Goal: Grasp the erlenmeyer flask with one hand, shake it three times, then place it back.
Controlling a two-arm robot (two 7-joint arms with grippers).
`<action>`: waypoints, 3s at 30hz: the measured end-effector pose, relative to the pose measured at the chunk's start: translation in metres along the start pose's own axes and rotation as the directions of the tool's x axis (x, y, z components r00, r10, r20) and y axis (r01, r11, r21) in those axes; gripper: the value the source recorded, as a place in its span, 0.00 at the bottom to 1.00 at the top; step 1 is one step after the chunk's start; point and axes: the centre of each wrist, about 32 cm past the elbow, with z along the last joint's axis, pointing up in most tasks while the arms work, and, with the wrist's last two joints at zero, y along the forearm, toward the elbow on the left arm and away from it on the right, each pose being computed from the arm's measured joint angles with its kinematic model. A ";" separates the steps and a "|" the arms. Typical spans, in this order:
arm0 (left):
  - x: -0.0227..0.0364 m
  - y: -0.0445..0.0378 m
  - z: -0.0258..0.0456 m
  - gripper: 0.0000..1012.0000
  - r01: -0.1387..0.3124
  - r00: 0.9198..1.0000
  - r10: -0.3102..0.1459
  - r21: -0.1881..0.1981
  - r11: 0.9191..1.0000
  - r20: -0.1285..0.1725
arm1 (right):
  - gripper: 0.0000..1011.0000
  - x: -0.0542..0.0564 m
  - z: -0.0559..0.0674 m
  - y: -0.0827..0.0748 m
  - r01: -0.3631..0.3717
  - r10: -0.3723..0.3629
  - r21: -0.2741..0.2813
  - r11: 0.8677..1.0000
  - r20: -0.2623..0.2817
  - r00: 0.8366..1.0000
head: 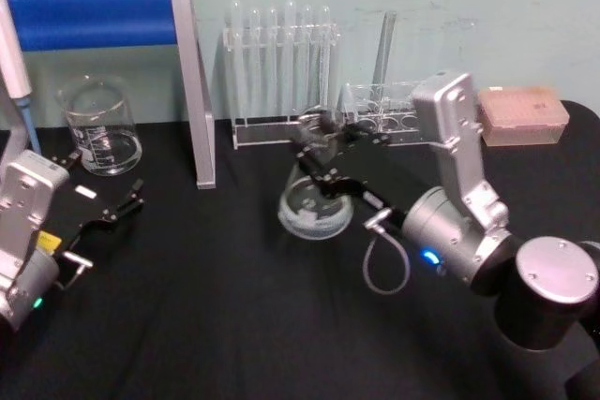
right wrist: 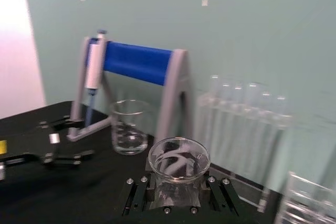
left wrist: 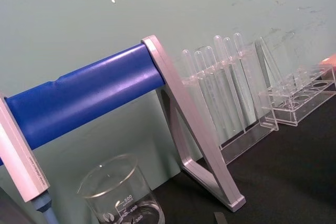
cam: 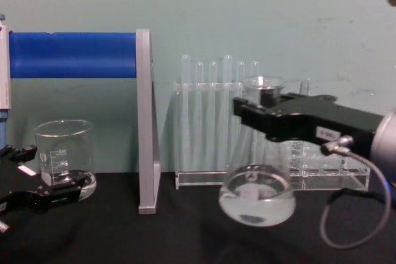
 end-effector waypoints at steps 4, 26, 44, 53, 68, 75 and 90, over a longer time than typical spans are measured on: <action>0.0000 0.0000 0.0000 0.99 0.000 1.000 0.000 0.000 1.000 0.000 | 0.44 0.011 0.001 -0.005 0.061 -0.061 0.004 0.998 0.002 0.998; 0.0000 0.0000 0.0000 0.99 0.000 1.000 0.000 0.000 1.000 0.000 | 0.44 0.053 0.000 -0.035 0.287 -0.287 -0.009 0.958 0.019 0.958; 0.0000 0.0000 0.0000 0.99 0.000 1.000 0.000 0.000 1.000 0.000 | 0.44 0.047 0.000 -0.032 0.261 -0.261 -0.006 0.965 0.006 0.965; 0.0000 0.0000 0.0000 0.99 0.000 1.000 0.000 0.000 1.000 0.000 | 0.44 0.022 0.000 -0.016 0.129 -0.129 -0.002 0.992 -0.006 0.992; 0.0000 0.0000 0.0000 0.99 0.000 1.000 0.000 0.000 1.000 0.000 | 0.44 -0.022 0.000 0.006 -0.104 0.104 -0.009 0.995 -0.013 0.995; 0.0000 0.0000 0.0000 0.99 0.000 1.000 0.000 0.000 1.000 0.000 | 0.44 -0.034 -0.001 0.010 -0.174 0.174 -0.016 0.985 -0.010 0.985; 0.0000 0.0000 0.0000 0.99 0.000 1.000 0.000 0.000 1.000 0.000 | 0.44 -0.047 -0.003 0.011 -0.273 0.273 -0.033 0.961 -0.011 0.962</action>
